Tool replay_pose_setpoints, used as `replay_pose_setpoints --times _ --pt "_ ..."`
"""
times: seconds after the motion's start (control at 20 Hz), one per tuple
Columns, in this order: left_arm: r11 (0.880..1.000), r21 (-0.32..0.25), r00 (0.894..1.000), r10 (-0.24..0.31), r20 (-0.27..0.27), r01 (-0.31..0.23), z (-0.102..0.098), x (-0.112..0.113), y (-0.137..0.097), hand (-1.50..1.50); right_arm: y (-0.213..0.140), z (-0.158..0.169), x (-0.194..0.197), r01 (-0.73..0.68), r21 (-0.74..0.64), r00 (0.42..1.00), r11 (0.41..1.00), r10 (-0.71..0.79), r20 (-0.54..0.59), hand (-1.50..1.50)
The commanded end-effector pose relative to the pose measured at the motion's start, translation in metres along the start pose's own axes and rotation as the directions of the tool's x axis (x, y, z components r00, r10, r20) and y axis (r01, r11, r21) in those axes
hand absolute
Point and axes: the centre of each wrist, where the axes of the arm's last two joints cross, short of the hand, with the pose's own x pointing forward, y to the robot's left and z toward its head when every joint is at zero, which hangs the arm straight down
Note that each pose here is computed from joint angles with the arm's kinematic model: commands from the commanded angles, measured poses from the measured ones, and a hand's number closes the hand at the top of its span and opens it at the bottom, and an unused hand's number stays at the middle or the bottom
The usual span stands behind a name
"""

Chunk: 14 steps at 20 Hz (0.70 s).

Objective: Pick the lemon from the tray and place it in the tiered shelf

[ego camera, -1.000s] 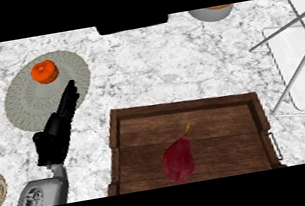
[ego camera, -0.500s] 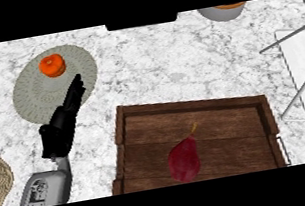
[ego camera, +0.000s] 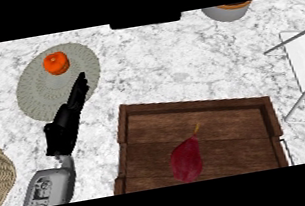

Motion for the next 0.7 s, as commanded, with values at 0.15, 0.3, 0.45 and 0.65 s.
replay_pose_setpoints --times 0.15,0.3,0.45,0.65 --pt "1.000 -0.024 1.000 -0.009 -0.006 0.009 -0.004 0.002 0.000 0.00 0.033 -0.025 -0.009 0.065 0.098 0.961 0.993 -0.088 0.263 1.50" --pt "1.000 0.003 1.000 -0.011 -0.011 0.011 -0.007 0.014 0.001 0.00 0.054 -0.022 -0.029 0.098 0.081 0.971 0.992 -0.113 0.211 1.50" --pt "1.000 -0.024 1.000 -0.016 -0.001 0.016 -0.003 -0.002 -0.006 0.00 0.069 -0.016 -0.041 0.334 0.081 0.930 0.939 -0.342 0.134 1.50" --pt "1.000 -0.018 1.000 -0.007 -0.017 0.007 0.000 0.006 -0.006 0.00 0.070 -0.029 -0.041 0.398 0.100 0.904 0.912 -0.409 0.126 1.50"
